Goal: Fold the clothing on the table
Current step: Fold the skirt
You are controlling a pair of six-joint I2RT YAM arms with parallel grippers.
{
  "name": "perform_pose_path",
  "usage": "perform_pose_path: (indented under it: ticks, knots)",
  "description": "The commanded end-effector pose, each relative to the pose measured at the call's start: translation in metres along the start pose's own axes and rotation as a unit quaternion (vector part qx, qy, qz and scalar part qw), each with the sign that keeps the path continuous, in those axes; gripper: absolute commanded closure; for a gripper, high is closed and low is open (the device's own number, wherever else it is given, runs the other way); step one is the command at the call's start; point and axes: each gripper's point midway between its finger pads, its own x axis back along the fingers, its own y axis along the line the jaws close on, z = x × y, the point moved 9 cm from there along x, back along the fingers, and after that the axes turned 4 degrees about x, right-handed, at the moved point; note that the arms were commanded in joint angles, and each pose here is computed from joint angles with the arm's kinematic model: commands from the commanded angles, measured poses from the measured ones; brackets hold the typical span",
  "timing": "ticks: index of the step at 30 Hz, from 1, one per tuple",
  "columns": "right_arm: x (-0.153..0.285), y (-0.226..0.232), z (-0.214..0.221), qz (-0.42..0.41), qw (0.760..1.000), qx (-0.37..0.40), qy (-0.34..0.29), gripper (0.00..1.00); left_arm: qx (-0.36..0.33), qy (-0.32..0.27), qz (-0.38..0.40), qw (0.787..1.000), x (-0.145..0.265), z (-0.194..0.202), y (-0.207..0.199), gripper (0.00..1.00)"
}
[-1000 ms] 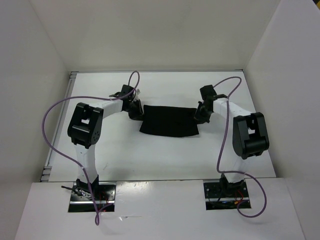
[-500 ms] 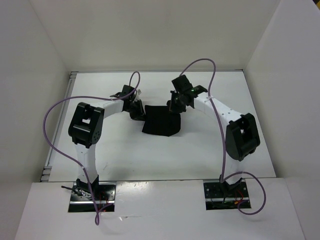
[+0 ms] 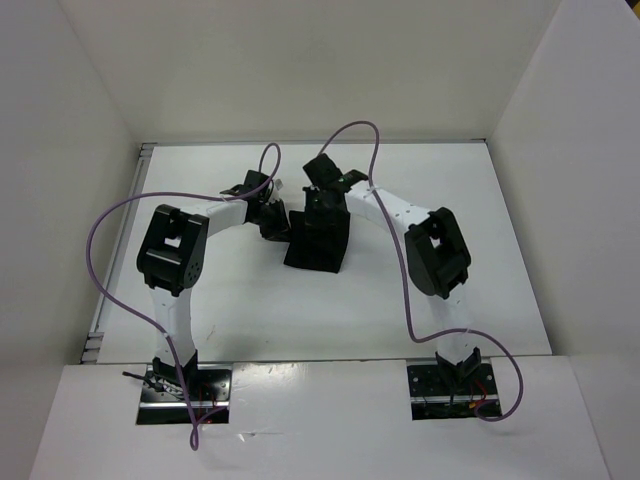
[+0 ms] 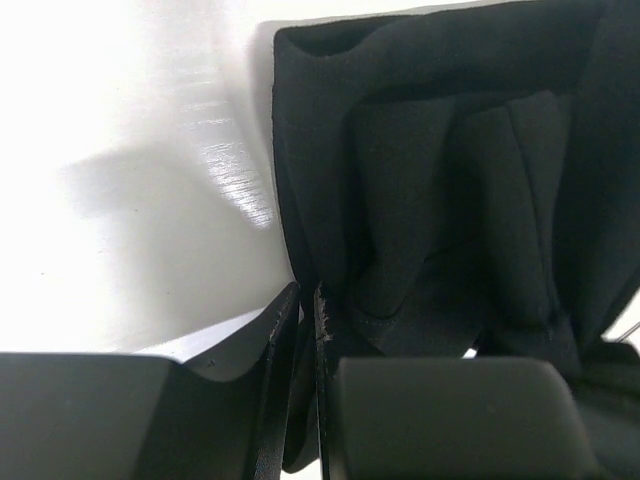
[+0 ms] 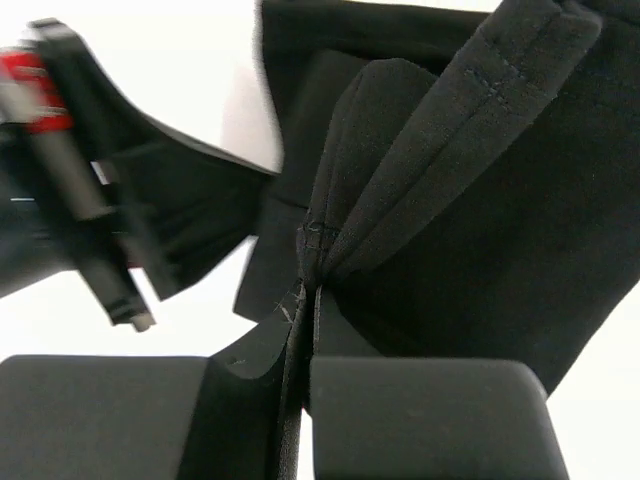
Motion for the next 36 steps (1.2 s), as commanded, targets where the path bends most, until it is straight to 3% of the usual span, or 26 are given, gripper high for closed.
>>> perform_pose_path:
  ticks: [1,14,15,18,23,26,29,32,34,36]
  knots:
    - [0.010,0.031,-0.017,-0.045,0.998,0.022,-0.039,1.00,0.006,0.043,-0.050,0.998,-0.011,0.024,0.021,0.81]
    - [-0.014,0.045,-0.009,-0.061,0.997,0.040,-0.009,0.98,0.004,0.039,-0.047,0.998,-0.006,0.023,0.017,0.80]
    - [-0.014,0.045,-0.009,-0.061,0.997,0.040,-0.009,0.92,0.005,0.038,-0.058,0.998,-0.006,0.023,0.020,0.80]
    - [-0.010,0.054,-0.010,-0.109,0.993,0.054,-0.001,0.52,-0.004,0.034,-0.078,0.996,-0.001,0.022,0.021,0.80]
    - [0.070,0.082,-0.019,-0.250,0.962,0.105,-0.029,0.49,-0.006,-0.035,-0.138,0.990,0.034,-0.017,0.033,0.78]
    - [0.119,0.072,-0.025,-0.284,0.950,0.106,-0.071,0.47,-0.026,-0.077,-0.169,0.982,0.062,-0.033,0.027,0.77]
    - [0.144,0.041,-0.029,-0.272,0.954,0.064,-0.103,0.54,-0.047,-0.112,-0.126,0.985,0.095,-0.045,-0.002,0.77]
    - [0.131,0.008,-0.026,-0.179,0.977,0.024,-0.117,0.85,-0.069,-0.120,-0.051,0.989,0.109,-0.050,-0.030,0.76]
    - [0.115,-0.013,-0.026,-0.115,0.986,0.005,-0.117,1.00,-0.083,-0.120,-0.010,0.989,0.113,-0.053,-0.045,0.76]
    - [0.087,-0.021,-0.021,-0.090,0.992,0.003,-0.087,1.00,-0.099,-0.120,0.030,0.987,0.110,-0.059,-0.060,0.76]
